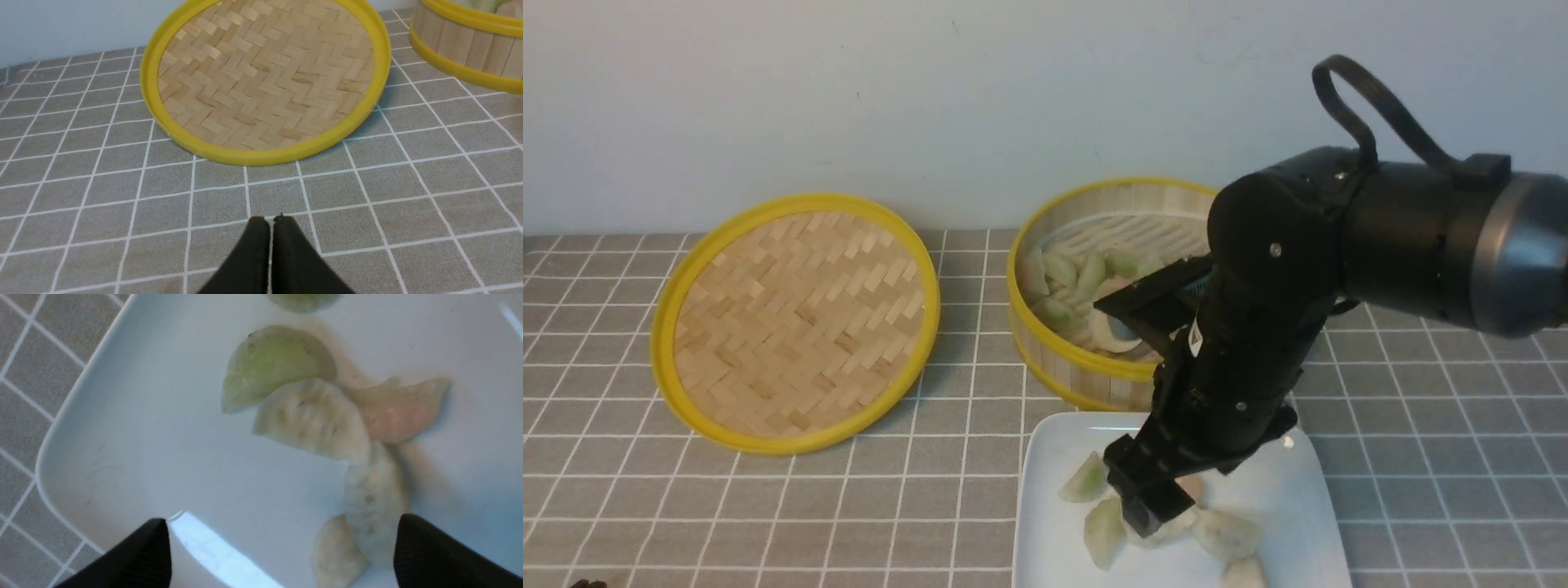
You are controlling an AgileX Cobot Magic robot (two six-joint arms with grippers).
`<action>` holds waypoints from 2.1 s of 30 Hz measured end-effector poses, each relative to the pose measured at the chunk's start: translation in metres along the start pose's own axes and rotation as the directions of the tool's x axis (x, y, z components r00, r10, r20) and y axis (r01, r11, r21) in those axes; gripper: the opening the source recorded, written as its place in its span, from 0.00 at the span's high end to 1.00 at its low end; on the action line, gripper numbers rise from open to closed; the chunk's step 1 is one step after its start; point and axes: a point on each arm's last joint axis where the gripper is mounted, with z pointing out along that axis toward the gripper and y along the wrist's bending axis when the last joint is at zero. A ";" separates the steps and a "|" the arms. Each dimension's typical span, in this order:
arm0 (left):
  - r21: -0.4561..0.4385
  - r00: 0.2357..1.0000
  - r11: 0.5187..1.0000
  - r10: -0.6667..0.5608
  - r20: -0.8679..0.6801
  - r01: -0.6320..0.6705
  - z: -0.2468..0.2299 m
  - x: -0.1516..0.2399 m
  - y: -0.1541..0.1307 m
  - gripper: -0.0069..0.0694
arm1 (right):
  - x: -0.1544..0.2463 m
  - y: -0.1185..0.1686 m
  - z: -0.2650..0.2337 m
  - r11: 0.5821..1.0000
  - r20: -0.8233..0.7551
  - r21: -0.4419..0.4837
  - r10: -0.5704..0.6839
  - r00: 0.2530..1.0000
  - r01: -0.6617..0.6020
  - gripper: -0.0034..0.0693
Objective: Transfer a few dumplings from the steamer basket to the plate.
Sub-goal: Use the right arm to grab a dumpling from inside the steamer
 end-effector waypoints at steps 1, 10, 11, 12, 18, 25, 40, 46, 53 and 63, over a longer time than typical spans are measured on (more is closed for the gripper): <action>0.000 1.000 1.000 0.000 0.000 0.000 0.000 0.000 0.000 0.92 | -0.007 -0.005 -0.009 0.999 0.046 0.046 -0.003 0.999 0.001 0.01; 0.000 1.000 1.000 0.000 0.000 0.000 0.000 0.000 0.000 0.92 | -0.081 -0.102 -0.047 0.962 0.298 0.158 0.169 0.939 -0.224 0.16; 0.000 1.000 1.000 0.000 0.000 0.000 0.000 0.000 0.000 0.92 | -0.085 -0.109 -0.044 0.959 0.301 0.152 0.184 0.936 -0.237 0.18; 0.000 1.000 1.000 0.000 0.000 0.000 0.000 0.000 0.000 0.92 | -0.092 -0.119 -0.039 0.956 0.313 0.142 0.203 0.928 -0.257 0.18; 0.000 1.000 1.000 0.000 0.000 0.000 0.000 0.000 0.000 0.92 | -0.115 -0.159 0.002 0.942 0.278 0.074 0.296 0.914 -0.328 0.22; 0.000 1.000 1.000 0.000 0.000 0.000 0.000 0.000 0.000 0.92 | -0.128 -0.171 0.043 0.950 0.253 0.072 0.278 0.927 -0.305 0.23; 0.000 1.000 1.000 0.000 0.000 0.000 0.000 0.000 0.000 0.92 | -0.136 -0.181 0.075 0.936 0.299 0.105 0.292 0.909 -0.335 0.23; 0.000 1.000 1.000 0.000 0.000 0.000 0.000 0.000 0.000 0.92 | -0.139 -0.180 0.082 0.946 0.303 0.072 0.280 0.911 -0.315 0.23; 0.000 1.000 1.000 0.000 0.000 0.000 0.000 0.000 0.000 0.92 | -0.141 -0.181 0.084 0.946 0.320 0.058 0.285 0.904 -0.319 0.46; 0.000 1.000 1.000 0.000 0.000 0.000 0.000 0.000 0.000 0.92 | -0.142 -0.172 0.027 0.950 0.294 0.048 0.283 0.913 -0.310 0.46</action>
